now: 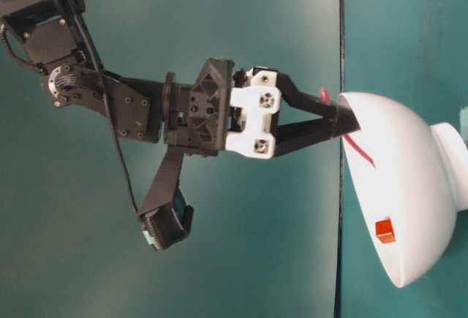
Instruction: Grip the spoon and scoop the red block from the bowl with right arm.
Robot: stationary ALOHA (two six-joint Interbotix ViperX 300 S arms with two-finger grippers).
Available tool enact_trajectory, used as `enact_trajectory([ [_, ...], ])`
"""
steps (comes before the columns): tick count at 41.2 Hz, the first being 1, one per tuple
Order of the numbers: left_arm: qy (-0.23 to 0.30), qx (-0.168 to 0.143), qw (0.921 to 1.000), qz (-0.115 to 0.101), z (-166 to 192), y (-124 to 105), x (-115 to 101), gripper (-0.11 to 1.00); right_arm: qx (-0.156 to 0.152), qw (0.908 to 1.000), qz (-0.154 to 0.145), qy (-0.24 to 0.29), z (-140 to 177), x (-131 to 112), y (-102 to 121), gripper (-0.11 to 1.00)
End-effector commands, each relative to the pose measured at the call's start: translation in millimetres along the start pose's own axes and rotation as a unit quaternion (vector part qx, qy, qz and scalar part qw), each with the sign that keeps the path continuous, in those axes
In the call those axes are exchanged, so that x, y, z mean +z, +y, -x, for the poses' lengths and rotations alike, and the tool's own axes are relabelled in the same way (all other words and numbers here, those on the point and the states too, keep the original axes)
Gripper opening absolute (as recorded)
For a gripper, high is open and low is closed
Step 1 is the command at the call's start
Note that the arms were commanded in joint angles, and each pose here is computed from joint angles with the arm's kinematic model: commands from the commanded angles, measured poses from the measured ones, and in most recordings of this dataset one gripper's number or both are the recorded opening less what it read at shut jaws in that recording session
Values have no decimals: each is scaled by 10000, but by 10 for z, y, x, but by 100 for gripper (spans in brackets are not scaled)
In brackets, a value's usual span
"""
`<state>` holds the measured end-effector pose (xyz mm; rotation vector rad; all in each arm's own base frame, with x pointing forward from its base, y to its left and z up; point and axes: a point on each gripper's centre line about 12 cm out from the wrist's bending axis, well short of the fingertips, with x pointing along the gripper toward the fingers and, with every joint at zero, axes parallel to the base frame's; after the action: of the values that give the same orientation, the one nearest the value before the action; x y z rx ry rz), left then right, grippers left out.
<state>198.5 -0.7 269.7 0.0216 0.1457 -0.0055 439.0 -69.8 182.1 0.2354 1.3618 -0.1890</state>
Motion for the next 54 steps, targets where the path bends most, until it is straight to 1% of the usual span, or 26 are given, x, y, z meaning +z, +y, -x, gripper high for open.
enact_trajectory([
  [1,-146,-6,9999,-9,-9,-1,115,0,24,9995,42,-312,221,12,38,24],
  [11,-146,-6,9999,-9,-9,-1,115,0,25,9995,46,-311,210,-95,38,24],
  [24,-154,-5,9999,-1,-8,-1,117,0,-33,9993,93,-363,228,-117,27,24],
  [33,-161,-6,9999,37,-8,-1,119,0,-186,9988,265,-378,229,-124,46,24],
  [46,-161,-6,9999,45,-8,-1,119,0,-396,9960,620,-506,232,-140,147,24],
  [50,-161,-6,9999,45,-8,-1,119,0,-404,9956,635,-561,240,-156,148,24],
  [54,-161,-6,9999,37,-8,-1,119,0,-411,9960,561,-566,238,-177,141,24],
])
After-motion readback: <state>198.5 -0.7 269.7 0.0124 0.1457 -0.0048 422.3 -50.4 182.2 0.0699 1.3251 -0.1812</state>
